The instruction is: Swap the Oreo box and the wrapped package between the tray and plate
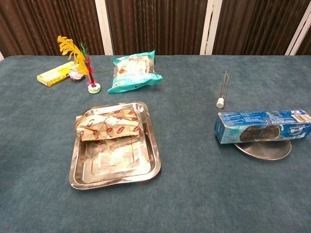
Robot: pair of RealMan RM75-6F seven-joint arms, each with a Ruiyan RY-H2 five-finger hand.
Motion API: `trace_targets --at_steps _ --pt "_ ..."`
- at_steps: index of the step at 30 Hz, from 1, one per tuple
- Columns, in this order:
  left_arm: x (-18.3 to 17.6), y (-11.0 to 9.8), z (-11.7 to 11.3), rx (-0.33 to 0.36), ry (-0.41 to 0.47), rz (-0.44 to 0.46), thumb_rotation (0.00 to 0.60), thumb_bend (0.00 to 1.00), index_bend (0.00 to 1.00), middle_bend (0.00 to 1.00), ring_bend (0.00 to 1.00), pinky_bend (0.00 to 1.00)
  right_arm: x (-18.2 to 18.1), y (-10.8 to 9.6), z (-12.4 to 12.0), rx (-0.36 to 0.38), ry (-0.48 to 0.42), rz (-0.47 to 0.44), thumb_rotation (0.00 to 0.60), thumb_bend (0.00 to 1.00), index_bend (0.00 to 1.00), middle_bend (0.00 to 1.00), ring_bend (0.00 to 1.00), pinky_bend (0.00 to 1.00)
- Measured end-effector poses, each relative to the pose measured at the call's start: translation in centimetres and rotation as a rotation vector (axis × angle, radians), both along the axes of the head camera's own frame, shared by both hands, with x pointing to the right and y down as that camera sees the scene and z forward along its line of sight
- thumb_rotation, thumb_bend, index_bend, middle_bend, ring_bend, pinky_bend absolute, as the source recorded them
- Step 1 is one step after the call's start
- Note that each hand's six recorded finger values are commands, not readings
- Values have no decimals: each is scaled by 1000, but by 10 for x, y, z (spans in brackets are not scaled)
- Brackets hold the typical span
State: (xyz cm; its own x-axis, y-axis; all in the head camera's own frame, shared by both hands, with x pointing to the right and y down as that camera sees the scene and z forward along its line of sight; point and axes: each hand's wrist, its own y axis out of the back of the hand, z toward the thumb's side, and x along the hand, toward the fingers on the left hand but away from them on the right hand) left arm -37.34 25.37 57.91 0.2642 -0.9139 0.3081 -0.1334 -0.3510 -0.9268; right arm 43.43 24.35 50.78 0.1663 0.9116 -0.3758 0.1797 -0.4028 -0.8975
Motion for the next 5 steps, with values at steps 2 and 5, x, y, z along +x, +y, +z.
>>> trace_targets --at_steps 2,5 --pt "-20 8 -9 30 1 -29 600 394 0 0 0 0 -3 3 0 11 17 -8 600 151 0 0 0 0" --pt "-37 18 -15 33 27 -39 600 409 0 0 0 0 -8 6 1 5 15 -25 600 152 0 0 0 0"
